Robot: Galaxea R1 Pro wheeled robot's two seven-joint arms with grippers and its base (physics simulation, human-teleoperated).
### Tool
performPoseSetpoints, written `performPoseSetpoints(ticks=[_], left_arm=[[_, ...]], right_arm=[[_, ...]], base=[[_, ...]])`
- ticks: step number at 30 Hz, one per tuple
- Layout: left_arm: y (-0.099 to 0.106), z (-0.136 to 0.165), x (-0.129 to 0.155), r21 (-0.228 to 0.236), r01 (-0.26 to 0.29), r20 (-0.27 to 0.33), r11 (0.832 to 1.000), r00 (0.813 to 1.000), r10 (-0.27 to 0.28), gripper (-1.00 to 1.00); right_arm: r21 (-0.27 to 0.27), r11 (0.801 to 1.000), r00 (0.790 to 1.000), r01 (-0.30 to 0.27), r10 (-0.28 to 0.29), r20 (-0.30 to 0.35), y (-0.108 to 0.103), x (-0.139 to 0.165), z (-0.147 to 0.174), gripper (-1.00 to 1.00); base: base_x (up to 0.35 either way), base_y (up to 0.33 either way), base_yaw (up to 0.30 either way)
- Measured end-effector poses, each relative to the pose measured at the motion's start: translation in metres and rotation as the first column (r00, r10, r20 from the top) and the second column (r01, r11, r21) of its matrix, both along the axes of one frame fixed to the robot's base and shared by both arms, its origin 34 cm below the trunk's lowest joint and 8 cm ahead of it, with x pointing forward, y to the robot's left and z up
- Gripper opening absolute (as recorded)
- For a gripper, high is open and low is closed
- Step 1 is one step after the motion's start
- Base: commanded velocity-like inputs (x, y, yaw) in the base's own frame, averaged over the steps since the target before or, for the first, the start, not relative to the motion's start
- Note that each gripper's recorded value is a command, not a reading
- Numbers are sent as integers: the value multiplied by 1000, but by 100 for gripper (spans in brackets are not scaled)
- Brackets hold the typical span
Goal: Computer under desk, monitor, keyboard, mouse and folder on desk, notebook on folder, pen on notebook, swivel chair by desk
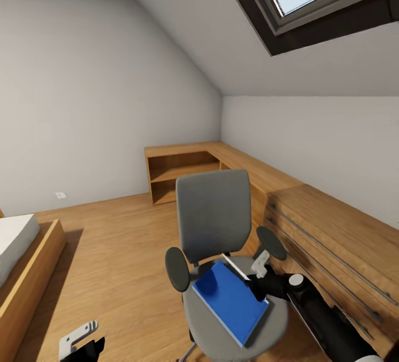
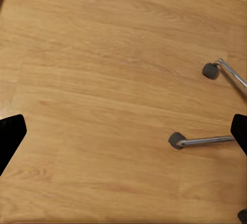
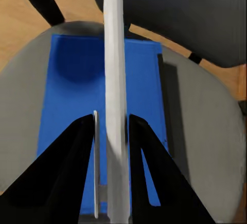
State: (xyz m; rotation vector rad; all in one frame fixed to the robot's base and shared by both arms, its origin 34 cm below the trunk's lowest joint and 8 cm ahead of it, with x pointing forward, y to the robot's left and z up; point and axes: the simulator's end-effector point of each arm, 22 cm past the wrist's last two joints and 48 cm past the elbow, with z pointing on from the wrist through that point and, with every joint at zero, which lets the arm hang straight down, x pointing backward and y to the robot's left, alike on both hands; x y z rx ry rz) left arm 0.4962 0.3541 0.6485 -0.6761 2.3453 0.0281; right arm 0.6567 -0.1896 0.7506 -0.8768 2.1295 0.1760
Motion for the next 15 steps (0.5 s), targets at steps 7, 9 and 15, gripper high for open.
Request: performPoseSetpoints(ticks=[7, 9, 15], left_arm=[[1, 12, 0, -1, -2, -1, 1000, 1000, 2, 100], [1, 14, 0, 0, -2, -4, 1000, 1000, 2, 100], [2, 11, -10, 3, -5, -40, 1000, 999, 5, 100]], right_arm=[[11, 979, 973, 205, -205, 106, -35, 21, 60, -100], [24, 966, 957, 258, -259, 133, -40, 26, 76, -100], [101, 863, 844, 495, -505, 180, -79, 37, 139, -100]], base=[[-13, 0, 0], [-3, 0, 0], [-1, 0, 0]])
